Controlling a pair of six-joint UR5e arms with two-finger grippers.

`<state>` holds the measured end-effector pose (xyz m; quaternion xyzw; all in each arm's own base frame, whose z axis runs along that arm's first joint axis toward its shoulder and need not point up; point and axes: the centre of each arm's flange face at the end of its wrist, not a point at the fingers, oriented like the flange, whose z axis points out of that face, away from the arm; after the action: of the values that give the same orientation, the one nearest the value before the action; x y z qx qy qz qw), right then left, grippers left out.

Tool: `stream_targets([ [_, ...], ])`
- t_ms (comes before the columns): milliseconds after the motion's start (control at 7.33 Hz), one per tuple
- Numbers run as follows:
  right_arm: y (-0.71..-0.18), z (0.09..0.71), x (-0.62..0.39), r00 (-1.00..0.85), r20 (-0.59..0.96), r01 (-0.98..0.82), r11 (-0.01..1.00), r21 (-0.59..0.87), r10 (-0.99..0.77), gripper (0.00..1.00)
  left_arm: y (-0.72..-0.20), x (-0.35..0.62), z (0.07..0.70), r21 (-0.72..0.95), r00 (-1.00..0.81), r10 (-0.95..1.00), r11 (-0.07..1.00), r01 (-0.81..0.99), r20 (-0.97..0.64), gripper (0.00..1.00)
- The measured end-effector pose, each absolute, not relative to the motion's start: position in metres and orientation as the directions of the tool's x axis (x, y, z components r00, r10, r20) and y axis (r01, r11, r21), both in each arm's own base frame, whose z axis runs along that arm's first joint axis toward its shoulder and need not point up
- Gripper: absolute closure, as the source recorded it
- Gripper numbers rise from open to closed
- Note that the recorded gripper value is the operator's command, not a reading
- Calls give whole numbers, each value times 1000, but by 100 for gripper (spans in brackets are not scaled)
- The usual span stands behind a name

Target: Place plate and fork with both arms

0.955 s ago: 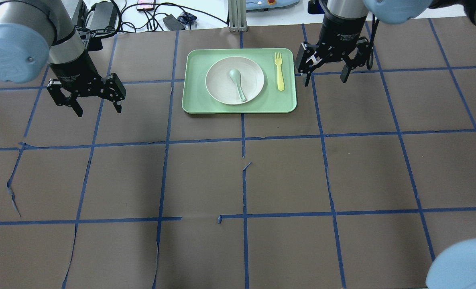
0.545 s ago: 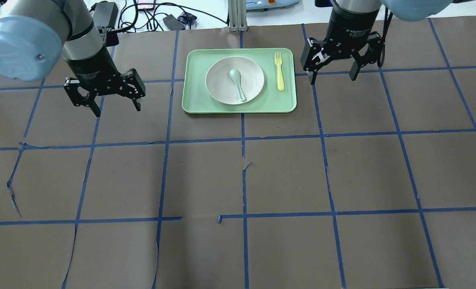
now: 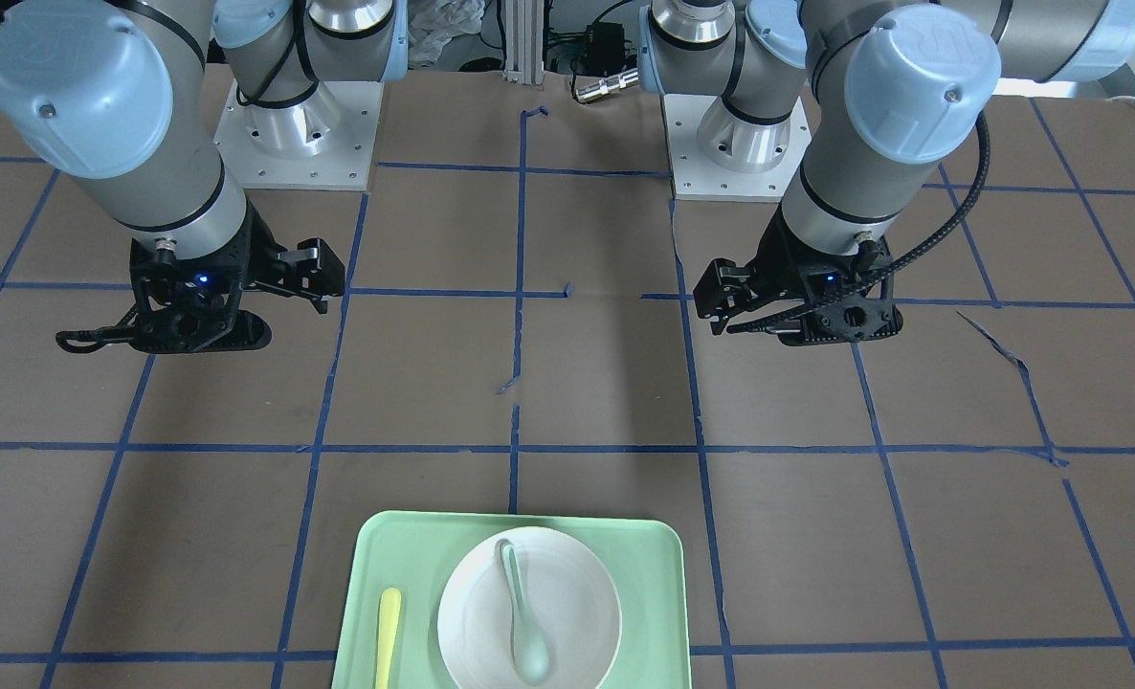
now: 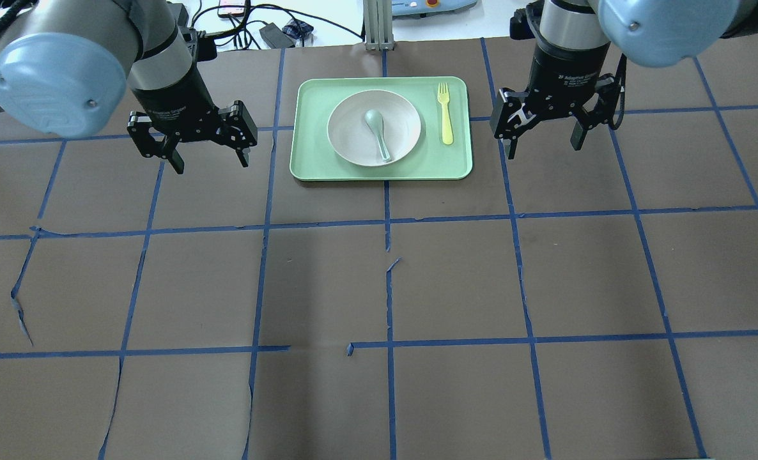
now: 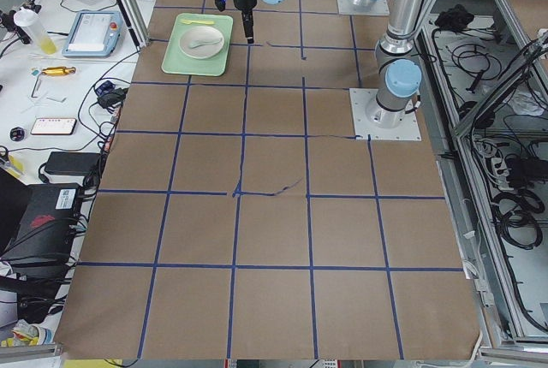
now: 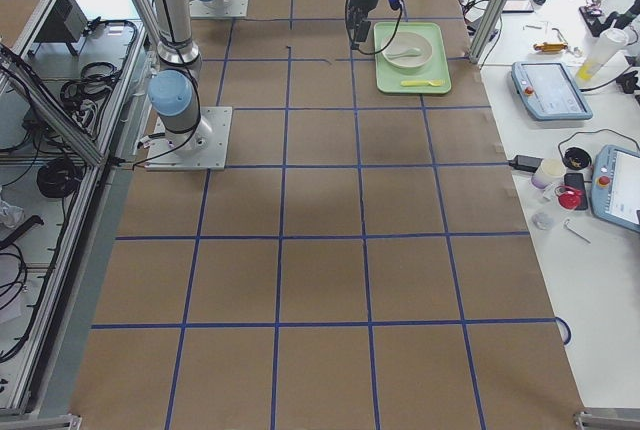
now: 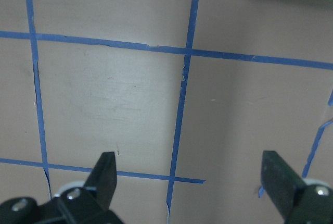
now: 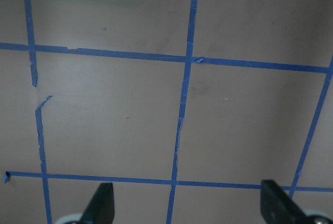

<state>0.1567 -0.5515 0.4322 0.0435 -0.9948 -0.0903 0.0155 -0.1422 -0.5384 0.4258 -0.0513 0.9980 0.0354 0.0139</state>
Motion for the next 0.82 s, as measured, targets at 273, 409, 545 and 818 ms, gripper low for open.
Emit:
stream_targets([
  [273, -553, 432, 157, -996, 22, -79, 983, 168, -84, 0, -537, -143, 430, 60, -995, -99, 993, -101, -30, 0],
  [409, -554, 431, 157, -996, 23, -78, 983, 167, -83, 0, -536, -144, 431, 58, -995, -98, 993, -99, -29, 0],
  [545, -554, 431, 158, -996, 19, -78, 983, 166, -82, 0, -536, -144, 432, 58, -995, -97, 993, -99, -29, 0],
  [818, -554, 430, 158, -997, 15, -77, 983, 168, -81, 0, -535, -145, 432, 58, -995, -100, 993, -101, -20, 0],
])
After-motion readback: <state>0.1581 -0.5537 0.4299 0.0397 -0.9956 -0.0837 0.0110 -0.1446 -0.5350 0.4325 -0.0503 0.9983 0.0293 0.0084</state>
